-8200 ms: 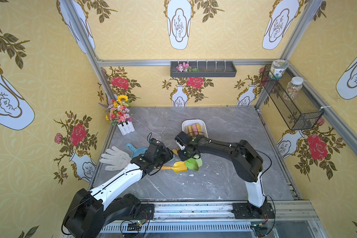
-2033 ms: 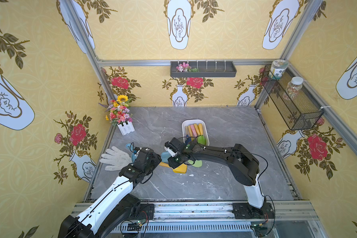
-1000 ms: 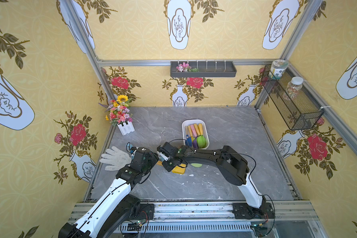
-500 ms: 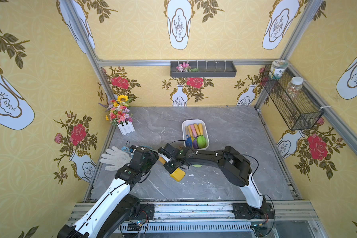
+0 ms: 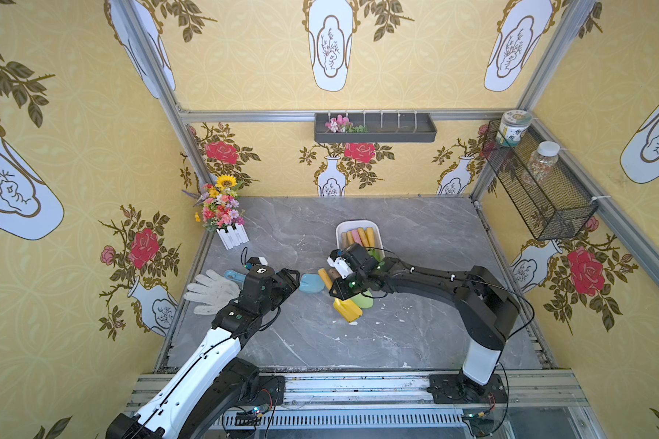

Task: Put the shovel into the storage box
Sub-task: Pick up the shovel from the center of the board.

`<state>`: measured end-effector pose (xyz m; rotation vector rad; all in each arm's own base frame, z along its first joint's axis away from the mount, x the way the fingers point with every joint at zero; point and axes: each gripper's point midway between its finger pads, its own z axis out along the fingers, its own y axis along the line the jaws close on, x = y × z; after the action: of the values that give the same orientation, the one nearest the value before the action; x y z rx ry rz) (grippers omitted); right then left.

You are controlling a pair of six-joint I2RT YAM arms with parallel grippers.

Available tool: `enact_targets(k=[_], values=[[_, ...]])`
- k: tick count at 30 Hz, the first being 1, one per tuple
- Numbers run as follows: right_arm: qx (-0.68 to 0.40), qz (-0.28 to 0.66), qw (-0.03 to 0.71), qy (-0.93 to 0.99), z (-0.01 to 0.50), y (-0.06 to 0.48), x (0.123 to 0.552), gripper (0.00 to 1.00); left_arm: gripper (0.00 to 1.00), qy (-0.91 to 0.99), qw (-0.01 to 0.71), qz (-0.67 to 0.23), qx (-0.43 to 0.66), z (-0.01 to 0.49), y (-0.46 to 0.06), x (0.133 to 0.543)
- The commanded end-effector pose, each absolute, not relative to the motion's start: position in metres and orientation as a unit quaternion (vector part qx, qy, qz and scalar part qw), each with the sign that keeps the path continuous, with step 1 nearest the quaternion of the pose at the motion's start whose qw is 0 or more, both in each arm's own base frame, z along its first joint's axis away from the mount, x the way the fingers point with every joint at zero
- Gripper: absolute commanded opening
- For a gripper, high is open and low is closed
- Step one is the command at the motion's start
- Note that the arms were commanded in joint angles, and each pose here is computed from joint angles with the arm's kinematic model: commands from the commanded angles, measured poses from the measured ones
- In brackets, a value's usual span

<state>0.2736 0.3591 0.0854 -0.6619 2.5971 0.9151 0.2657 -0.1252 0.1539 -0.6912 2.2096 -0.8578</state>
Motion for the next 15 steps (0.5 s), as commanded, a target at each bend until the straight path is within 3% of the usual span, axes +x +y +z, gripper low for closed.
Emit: enact_targets(k=[1,8,15], values=[[-0.204,0.413,0.172,0.871,0.123,0.363,0.283,0.16,0.63,0.829,0.34,-0.394,-0.202,0.176,-0.152,0.271],[-0.142,0.531,0.193,0.813,0.174,0.333,0.298,0.16,0.62,0.799,0.351,-0.469,-0.134,0.207,-0.18,0.274],[-0.133,0.588,0.196,0.774,0.201,0.327,0.296,0.17,0.62,0.772,0.35,-0.525,-0.081,0.231,-0.2,0.272]])
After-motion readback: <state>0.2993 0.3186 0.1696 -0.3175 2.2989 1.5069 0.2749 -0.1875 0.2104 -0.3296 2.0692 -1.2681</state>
